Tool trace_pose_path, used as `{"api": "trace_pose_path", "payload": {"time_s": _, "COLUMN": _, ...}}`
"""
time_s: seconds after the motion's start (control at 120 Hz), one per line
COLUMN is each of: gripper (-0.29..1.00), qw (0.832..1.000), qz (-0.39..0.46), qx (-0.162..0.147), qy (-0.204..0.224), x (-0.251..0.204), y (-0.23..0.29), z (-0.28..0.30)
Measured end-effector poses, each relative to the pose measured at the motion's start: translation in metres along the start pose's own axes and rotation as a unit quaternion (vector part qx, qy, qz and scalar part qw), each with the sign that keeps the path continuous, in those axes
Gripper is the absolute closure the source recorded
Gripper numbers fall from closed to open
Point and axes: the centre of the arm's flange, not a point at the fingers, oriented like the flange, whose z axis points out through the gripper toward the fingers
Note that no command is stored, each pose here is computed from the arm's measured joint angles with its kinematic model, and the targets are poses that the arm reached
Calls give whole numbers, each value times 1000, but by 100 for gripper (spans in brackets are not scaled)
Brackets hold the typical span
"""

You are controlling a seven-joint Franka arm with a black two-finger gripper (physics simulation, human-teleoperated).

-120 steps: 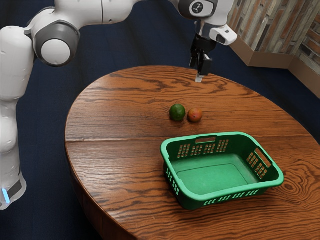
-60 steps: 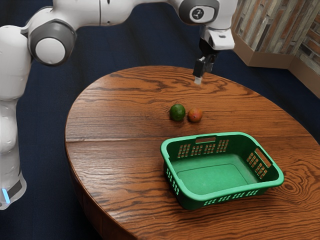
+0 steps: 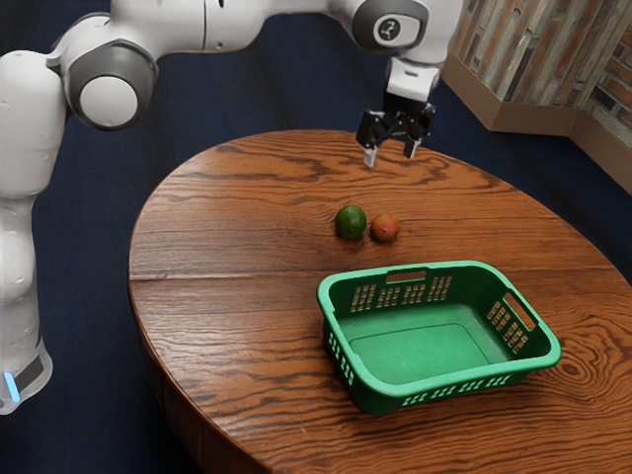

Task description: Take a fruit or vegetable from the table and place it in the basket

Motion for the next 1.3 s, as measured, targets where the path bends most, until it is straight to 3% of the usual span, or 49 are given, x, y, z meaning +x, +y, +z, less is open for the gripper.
{"api": "trace_pose_path", "payload": {"time_s": 0.683, "gripper": 0, "qw": 988, "qz": 152, "qx": -31, "qy": -4, "x": 0, "y": -13, "z": 43}}
{"api": "trace_pose_path", "payload": {"time_s": 0.95, "gripper": 0, "qw": 986, "qz": 158, "qx": -48, "qy": -10, "x": -20, "y": -32, "z": 78}}
{"api": "trace_pose_path", "payload": {"time_s": 1.3, "gripper": 0, "qw": 989, "qz": 146, "qx": -28, "qy": -22, "x": -52, "y": -49, "z": 85}}
